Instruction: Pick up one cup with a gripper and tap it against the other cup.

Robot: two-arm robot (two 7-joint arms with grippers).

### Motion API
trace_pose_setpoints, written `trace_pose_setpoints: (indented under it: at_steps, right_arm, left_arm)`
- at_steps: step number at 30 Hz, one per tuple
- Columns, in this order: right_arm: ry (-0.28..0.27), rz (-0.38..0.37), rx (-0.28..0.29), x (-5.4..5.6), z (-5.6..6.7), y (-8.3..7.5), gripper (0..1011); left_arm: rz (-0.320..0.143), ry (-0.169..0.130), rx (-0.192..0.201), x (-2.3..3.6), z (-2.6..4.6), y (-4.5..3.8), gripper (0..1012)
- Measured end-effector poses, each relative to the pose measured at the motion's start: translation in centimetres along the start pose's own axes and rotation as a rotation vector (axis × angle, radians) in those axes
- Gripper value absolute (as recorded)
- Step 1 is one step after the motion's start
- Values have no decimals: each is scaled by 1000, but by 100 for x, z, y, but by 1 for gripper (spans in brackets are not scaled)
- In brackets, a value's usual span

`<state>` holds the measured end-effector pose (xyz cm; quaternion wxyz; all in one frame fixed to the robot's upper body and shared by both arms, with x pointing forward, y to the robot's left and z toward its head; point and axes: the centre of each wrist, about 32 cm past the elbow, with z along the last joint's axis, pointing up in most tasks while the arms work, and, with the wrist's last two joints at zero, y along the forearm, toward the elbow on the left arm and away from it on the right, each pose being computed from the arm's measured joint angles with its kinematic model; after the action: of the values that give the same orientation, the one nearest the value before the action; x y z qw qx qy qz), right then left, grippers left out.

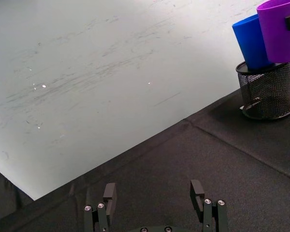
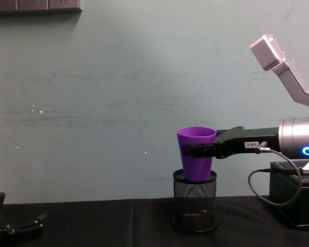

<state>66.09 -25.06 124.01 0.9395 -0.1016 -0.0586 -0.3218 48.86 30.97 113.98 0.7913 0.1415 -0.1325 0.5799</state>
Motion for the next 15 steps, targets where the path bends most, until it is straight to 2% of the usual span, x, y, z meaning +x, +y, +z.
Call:
trace_pose_setpoints:
  at_steps: [4,15]
  right_arm:
    - [9,1,1,-14,-2,-5,724]
    - [20,24,0,-152,79,-117,723]
  left_arm:
    - [0,0,0,0,0,0,1000]
    - [0,0,0,0,0,0,1000]
